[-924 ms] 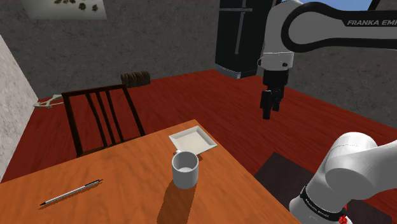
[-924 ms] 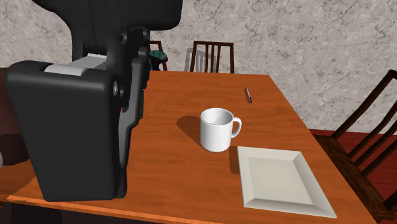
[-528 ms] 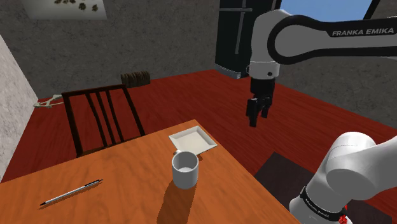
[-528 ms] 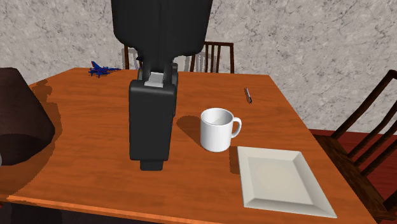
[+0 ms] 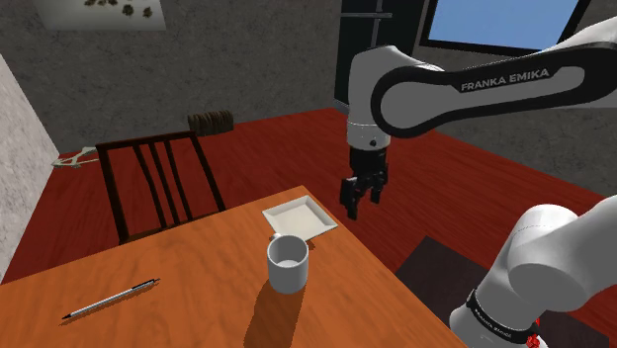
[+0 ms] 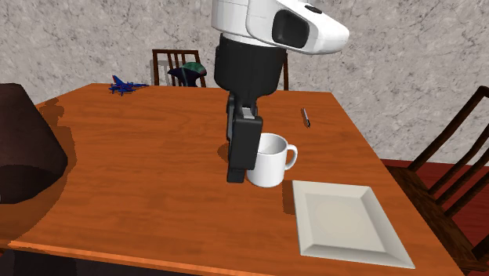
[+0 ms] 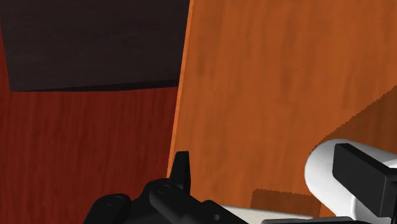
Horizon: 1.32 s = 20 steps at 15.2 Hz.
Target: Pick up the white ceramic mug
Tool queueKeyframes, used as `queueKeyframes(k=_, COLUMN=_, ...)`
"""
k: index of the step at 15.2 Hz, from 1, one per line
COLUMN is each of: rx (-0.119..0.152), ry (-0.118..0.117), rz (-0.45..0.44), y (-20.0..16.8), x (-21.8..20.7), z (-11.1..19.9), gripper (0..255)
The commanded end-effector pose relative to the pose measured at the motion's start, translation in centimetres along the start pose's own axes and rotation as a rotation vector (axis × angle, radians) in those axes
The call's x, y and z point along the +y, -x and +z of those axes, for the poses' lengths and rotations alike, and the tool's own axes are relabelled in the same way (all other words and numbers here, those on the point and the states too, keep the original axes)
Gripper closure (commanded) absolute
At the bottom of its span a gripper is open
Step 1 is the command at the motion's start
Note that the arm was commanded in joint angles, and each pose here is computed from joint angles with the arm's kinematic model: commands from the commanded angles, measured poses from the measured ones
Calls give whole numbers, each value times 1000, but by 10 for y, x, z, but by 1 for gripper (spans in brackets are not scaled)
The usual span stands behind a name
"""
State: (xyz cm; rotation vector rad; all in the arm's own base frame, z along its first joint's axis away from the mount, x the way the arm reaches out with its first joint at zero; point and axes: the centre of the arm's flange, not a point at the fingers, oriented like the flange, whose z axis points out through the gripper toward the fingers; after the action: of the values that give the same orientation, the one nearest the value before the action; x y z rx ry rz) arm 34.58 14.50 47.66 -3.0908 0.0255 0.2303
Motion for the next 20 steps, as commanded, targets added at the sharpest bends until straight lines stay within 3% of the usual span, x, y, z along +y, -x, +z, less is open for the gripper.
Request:
queueKeyframes(k=1, rx=11, ry=2, rz=13, y=-12, x=-25, z=13, gripper=0)
queueKeyframes(k=11, rx=54, ry=19, rz=72, y=-79, x=-122, z=68, gripper=0)
queueKeyframes(k=20, rx=54, ry=19, rz=72, y=-84, x=-120, z=107, gripper=0)
